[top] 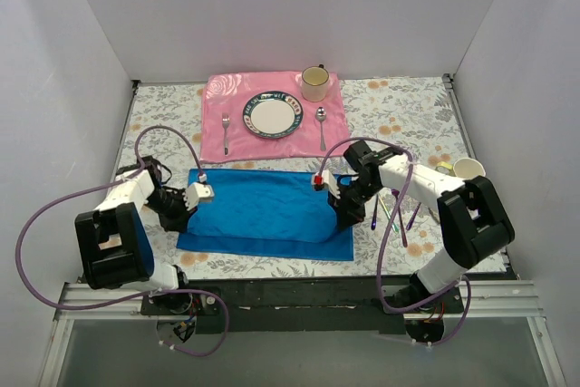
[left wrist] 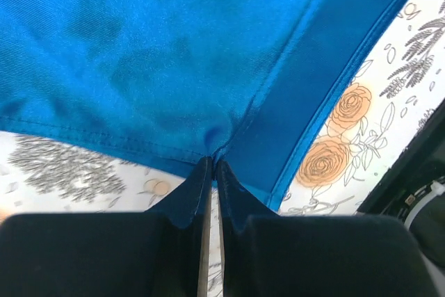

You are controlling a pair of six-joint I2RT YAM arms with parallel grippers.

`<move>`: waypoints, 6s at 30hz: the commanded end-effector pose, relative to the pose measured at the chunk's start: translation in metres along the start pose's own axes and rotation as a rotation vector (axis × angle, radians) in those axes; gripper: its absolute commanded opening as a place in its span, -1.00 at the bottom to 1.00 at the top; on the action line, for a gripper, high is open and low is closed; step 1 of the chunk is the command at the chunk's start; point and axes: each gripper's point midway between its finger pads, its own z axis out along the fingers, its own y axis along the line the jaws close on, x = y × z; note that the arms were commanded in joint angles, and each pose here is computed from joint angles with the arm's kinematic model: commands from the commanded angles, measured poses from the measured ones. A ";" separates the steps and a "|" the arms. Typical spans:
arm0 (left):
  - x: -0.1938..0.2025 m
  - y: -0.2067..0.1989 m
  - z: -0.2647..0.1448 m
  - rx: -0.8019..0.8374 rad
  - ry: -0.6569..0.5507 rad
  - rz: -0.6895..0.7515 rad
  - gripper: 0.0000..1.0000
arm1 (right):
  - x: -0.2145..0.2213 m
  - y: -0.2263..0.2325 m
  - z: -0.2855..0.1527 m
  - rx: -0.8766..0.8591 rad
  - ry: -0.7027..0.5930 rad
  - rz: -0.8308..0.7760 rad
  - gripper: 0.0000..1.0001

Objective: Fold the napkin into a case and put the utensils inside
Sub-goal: Fold and flatten the napkin at the center of the board.

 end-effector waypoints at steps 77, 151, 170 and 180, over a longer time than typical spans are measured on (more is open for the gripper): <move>-0.007 -0.005 -0.006 -0.093 0.074 -0.054 -1.00 | 0.031 -0.007 -0.012 0.100 0.084 0.059 -0.97; -0.047 0.010 -0.023 -0.138 -0.067 -0.191 -0.07 | 0.038 0.002 0.000 0.219 0.275 -0.081 0.00; -0.047 0.010 -0.021 -0.137 -0.068 -0.187 -0.08 | 0.048 -0.014 0.002 0.286 0.332 -0.080 -0.78; -0.049 0.013 -0.022 -0.139 -0.076 -0.187 -0.08 | 0.047 -0.001 -0.004 0.252 0.325 -0.092 -0.97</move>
